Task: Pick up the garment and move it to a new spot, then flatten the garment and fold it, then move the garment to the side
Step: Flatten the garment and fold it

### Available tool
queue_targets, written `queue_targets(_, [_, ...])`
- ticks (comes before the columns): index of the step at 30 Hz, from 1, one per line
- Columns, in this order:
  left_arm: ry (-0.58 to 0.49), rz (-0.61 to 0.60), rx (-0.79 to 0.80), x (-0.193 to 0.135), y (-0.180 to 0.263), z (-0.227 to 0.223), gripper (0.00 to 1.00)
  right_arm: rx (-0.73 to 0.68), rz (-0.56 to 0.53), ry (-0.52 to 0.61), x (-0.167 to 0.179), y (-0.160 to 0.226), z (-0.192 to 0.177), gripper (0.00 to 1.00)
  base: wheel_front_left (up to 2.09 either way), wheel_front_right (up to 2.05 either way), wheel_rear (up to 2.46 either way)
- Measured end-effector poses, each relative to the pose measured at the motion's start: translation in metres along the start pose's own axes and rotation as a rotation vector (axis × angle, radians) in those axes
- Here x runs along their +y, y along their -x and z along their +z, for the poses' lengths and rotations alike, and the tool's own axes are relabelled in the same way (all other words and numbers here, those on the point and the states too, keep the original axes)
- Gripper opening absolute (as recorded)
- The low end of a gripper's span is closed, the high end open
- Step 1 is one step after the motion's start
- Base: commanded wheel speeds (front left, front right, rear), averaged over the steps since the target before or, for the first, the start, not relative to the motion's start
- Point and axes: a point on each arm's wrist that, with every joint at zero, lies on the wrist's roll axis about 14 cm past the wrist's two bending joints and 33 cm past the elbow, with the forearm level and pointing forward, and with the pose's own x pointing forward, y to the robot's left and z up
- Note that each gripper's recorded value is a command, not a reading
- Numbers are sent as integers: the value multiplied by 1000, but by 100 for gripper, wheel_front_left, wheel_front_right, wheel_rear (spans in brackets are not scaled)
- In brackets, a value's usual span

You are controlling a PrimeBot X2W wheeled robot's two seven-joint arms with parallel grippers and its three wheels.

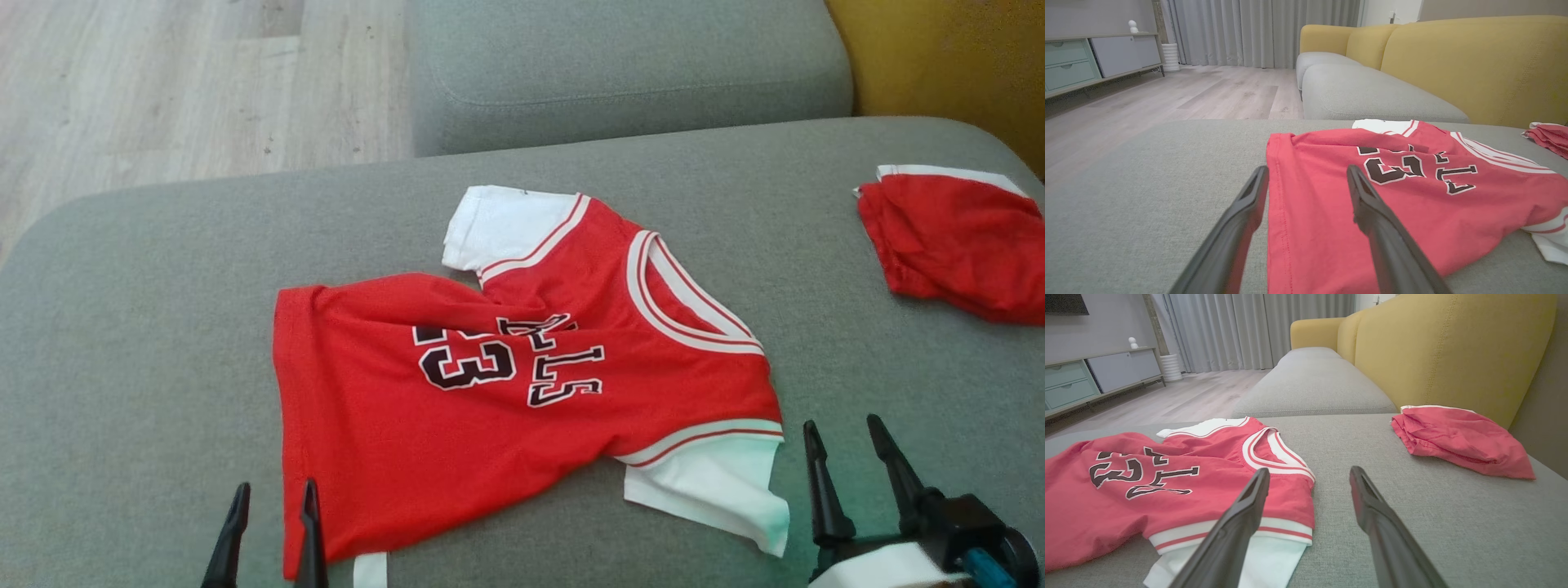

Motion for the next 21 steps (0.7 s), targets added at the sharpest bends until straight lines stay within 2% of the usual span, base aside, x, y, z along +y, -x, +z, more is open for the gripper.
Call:
queue_targets(6, [-30,24,-21,11,-1,0,100,10,33,2,10,-1,-3,100,0,0,0])
queue_targets(17, [-43,-6,-15,9,0,-5,100,3,33,-1,12,2,-2,100,0,0,0])
queue_targets(21, [-75,-71,108,0,19,-42,100,127,29,-23,12,9,-27,100,0,0,0])
